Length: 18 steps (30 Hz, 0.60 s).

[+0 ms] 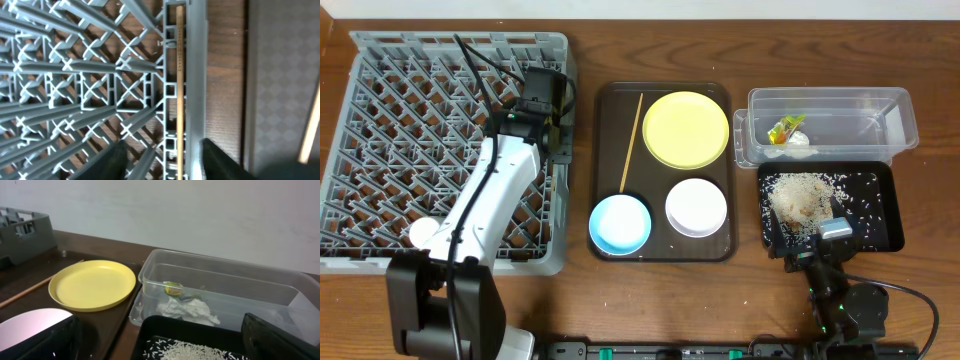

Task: Sort waste into correct bins and load items into the dishwasher
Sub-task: 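Return the left gripper to the tray and grasp the second chopstick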

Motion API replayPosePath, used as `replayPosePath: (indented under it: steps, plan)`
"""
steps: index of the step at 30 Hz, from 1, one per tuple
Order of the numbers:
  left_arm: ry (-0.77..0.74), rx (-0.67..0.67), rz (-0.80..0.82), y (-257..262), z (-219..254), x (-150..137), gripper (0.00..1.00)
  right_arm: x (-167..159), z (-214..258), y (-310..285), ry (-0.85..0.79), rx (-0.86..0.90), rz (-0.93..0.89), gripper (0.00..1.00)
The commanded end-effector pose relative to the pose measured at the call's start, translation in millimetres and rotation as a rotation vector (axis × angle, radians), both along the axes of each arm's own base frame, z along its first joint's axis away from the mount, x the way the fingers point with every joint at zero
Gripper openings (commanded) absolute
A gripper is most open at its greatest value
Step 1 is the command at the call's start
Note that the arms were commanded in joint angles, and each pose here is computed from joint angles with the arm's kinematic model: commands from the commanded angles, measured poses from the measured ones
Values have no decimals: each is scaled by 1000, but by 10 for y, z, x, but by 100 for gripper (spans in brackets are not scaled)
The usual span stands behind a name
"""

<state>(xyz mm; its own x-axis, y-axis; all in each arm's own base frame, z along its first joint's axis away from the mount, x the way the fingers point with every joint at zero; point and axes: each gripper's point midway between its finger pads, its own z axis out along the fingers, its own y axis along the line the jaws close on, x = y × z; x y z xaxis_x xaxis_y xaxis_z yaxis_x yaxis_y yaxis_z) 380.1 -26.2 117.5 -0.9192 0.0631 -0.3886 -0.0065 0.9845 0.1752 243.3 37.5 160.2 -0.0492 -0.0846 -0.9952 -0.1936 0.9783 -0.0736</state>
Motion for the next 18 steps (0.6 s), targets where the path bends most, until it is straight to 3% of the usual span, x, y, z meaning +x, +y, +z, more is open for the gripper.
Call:
replayPosePath:
  steps: [1,4,6,8,12,18]
  plan:
    - [-24,-122,-57,-224,120,20,54,2,-6,-23,-4,-9,-10,99]
    - [-37,-412,-197,-837,213,45,53,2,-6,-23,-4,-9,-10,99]
    - [-57,-476,-212,-1043,253,86,53,2,-6,-23,-4,-9,-10,99]
    - [-82,-469,-240,-1186,240,141,53,2,-6,-23,-4,-9,-10,99]
    - [-110,-298,-224,-1214,-26,305,53,2,-6,-23,-4,-9,-10,99]
    - [-44,-273,-253,-1401,-533,372,53,2,-6,-23,-4,-9,-10,99]
